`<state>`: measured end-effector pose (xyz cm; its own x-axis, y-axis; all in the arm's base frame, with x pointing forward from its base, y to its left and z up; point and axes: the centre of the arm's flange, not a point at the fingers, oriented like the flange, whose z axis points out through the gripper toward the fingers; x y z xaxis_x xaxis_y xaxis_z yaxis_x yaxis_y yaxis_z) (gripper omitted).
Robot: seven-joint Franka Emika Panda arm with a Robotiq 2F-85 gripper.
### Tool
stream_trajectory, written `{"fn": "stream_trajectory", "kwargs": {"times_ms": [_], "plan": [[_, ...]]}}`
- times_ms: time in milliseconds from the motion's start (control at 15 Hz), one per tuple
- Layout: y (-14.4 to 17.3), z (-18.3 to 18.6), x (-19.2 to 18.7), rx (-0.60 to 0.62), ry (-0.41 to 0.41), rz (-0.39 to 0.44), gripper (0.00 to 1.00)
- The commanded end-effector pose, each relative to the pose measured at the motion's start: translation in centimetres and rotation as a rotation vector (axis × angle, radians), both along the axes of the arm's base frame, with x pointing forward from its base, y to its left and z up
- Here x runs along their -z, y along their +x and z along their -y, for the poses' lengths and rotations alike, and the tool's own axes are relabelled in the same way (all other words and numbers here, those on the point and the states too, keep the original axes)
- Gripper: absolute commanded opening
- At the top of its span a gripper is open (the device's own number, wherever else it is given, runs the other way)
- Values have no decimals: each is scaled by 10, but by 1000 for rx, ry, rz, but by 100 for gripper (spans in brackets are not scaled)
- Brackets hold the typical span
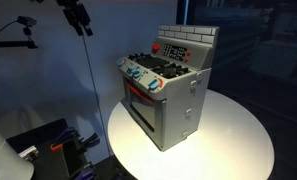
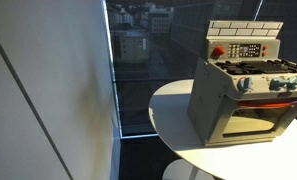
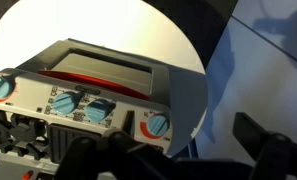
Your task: Press the top orange button on the microwave oven controlling panel of the stove
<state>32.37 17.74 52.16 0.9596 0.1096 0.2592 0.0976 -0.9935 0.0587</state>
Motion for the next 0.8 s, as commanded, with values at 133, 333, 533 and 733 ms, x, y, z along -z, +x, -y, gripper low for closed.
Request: {"fn": "stream_trajectory", "kwargs": {"times_ms": [133, 333, 533, 733], "plan": [[0, 0, 0, 0, 0, 0, 100], [6, 6, -5, 32, -6, 16, 100], [15, 20, -17, 84, -10, 43, 100], [27, 37, -33, 144, -11, 70, 100]]}}
